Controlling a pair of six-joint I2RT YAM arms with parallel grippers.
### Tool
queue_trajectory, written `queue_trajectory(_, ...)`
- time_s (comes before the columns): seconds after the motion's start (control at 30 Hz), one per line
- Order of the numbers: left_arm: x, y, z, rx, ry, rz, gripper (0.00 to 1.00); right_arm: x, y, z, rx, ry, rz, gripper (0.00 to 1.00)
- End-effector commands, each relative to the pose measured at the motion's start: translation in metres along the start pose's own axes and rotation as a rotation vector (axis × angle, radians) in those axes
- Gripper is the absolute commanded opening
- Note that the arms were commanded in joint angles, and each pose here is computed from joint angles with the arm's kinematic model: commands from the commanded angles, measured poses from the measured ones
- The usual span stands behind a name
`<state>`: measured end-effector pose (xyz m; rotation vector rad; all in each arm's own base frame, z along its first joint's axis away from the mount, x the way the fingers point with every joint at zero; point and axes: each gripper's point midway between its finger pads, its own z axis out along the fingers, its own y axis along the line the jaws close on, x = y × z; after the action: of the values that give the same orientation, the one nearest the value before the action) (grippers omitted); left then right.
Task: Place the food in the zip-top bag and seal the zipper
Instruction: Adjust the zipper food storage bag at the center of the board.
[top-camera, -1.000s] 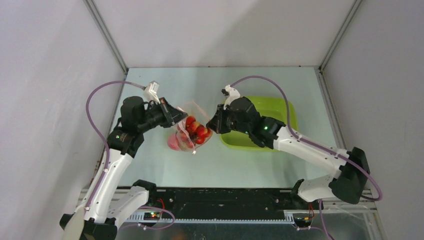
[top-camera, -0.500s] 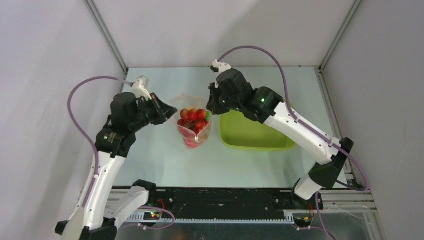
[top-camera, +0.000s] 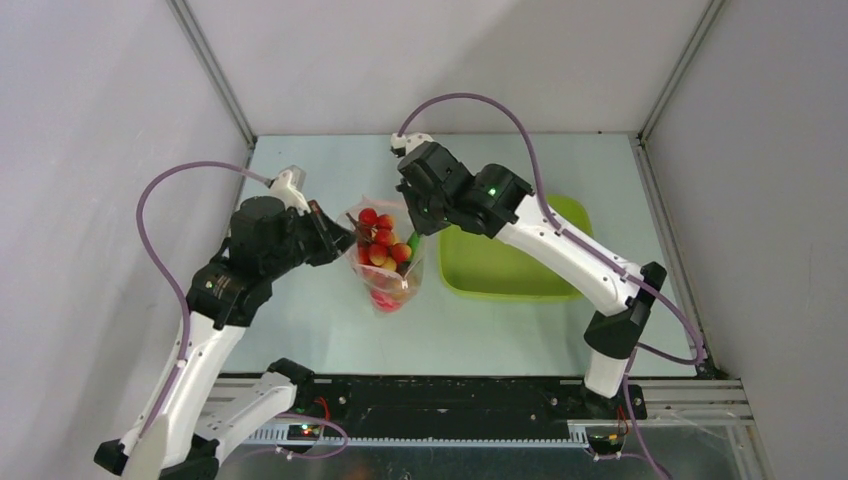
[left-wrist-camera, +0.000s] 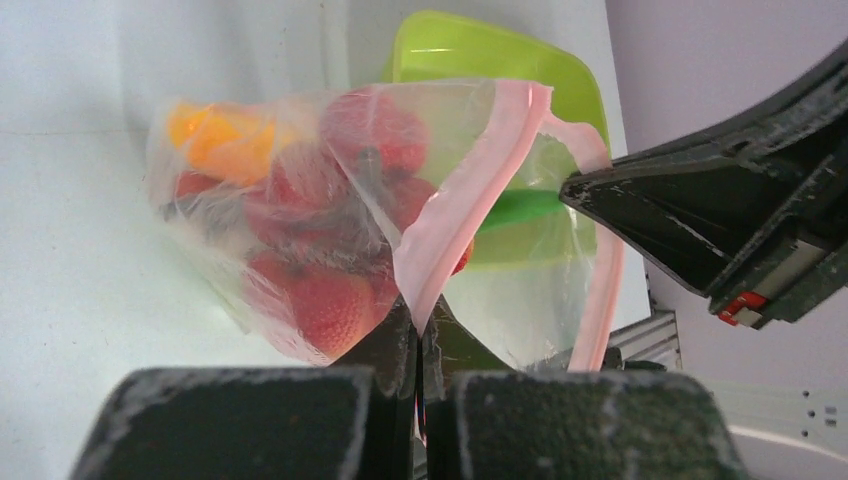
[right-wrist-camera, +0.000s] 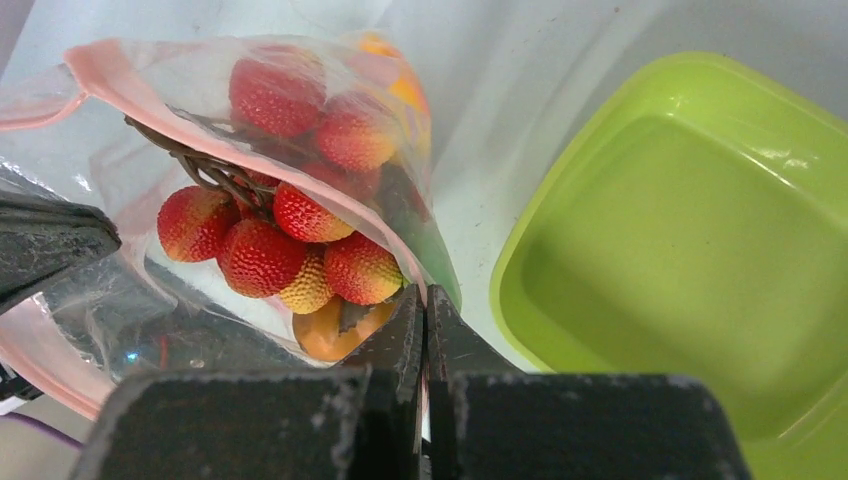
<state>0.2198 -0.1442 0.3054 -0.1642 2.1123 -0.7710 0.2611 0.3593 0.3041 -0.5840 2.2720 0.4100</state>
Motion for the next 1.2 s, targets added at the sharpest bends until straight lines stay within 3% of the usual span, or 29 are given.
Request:
queue_trajectory(0.0,-0.019,-0.006,-0.009,-0.002,-0.099,-0.035,0.00,-0.037,0.005,-0.031,-0.045,-0.145,-0.018,0.00)
queue_trajectory(0.1,-0.030,-0.011,-0.017,0.005,-0.147,-0.041,0.00,-0.050,0.018,-0.047,-0.143,-0.228,-0.054,0.00)
queue_trajectory(0.27,-0.045,-0.028,-0.025,0.066,-0.197,-0.069,0.00,-0.079,0.067,-0.095,-0.464,-0.390,-0.114,0.00)
queue_trajectory(0.47,-0.048,-0.044,-0.033,0.131,-0.229,-0.063,0.00,-0.078,0.101,-0.132,-0.714,-0.437,-0.221,0.00)
queue_trajectory(0.53,-0.044,-0.048,-0.036,0.154,-0.228,-0.070,0.00,-0.073,0.101,-0.122,-0.701,-0.418,-0.218,0.00)
queue_trajectory(0.7,-0.029,-0.042,-0.033,0.159,-0.222,-0.117,0.00,-0.061,0.074,-0.069,-0.478,-0.321,-0.148,0.00)
queue_trajectory(0.93,-0.003,-0.037,-0.024,0.140,-0.174,-0.161,0.00,-0.036,0.058,-0.030,-0.372,-0.252,-0.174,0.00)
queue_trajectory(1.17,0.017,-0.055,-0.014,0.166,-0.160,-0.225,0.00,-0.040,0.065,-0.026,-0.400,-0.275,-0.227,0.00)
